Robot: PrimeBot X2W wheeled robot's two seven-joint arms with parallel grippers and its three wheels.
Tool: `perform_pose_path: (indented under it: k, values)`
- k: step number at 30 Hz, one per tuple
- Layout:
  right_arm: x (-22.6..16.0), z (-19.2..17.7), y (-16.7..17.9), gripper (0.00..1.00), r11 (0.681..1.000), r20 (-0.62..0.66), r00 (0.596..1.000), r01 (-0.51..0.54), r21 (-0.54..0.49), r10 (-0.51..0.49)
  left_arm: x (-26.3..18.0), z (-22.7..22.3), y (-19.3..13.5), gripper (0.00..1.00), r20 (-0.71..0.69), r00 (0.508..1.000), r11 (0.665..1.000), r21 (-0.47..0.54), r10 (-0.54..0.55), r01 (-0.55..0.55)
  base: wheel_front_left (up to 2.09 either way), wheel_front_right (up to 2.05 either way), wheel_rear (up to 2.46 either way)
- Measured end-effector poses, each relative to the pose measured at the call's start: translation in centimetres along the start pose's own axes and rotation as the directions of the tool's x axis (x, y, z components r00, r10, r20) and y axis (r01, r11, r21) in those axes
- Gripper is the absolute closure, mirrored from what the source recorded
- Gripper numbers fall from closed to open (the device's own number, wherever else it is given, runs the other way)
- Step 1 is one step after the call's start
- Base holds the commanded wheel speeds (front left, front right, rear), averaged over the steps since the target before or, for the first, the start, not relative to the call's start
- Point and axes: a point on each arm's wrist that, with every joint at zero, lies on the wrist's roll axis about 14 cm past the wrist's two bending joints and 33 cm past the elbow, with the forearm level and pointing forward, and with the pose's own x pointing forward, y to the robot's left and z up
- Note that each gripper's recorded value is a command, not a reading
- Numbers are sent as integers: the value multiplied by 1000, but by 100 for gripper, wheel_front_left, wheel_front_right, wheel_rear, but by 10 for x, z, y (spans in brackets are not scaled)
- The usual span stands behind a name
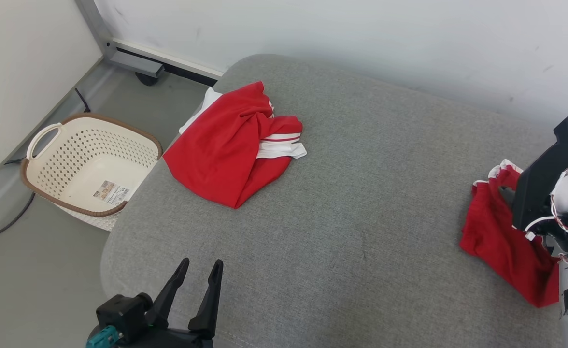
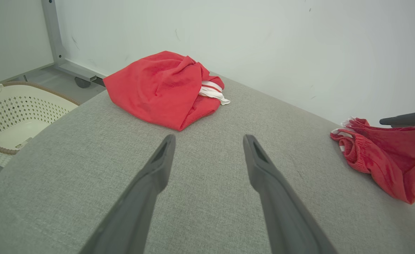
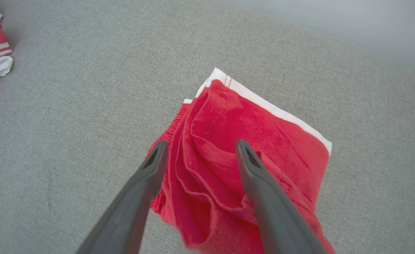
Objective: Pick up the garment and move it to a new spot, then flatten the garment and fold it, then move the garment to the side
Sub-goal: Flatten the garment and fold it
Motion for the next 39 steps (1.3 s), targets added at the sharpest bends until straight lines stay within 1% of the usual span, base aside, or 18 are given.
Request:
perform_pose_path:
  k: [3,9,14,20,23,31,38,39]
  values:
    - [-4,7,-4,0,1000,34,999,-1,7,1,2,1,0,0,4,1000,1000,-1,-2,2,0,0,0]
    - [-22,35,-17,0,1000,165,986,-1,31,-4,7,1,-6,0,4,1000,1000,2,-26,26,0,0,0]
    - [-39,45,-43,0,998,242,968,62,21,-65,13,1,-13,0,2,998,998,5,-55,55,0,0,0]
    - [-54,31,-80,0,989,266,953,138,53,-147,20,0,-23,0,-2,996,996,7,-91,91,0,0,0]
    - [-56,18,-91,0,985,252,953,152,79,-167,25,-1,-28,0,-5,994,994,7,-109,109,0,0,0]
    - [-57,-15,-102,0,980,210,960,164,110,-184,34,-4,-36,0,-15,991,991,8,-136,136,0,0,0]
    - [-52,-31,-113,0,972,194,955,201,123,-222,35,-6,-39,0,-23,989,989,9,-148,149,0,0,0]
    - [-51,-33,-116,45,970,193,953,212,121,-232,36,-5,-39,0,-22,989,989,10,-148,149,0,0,0]
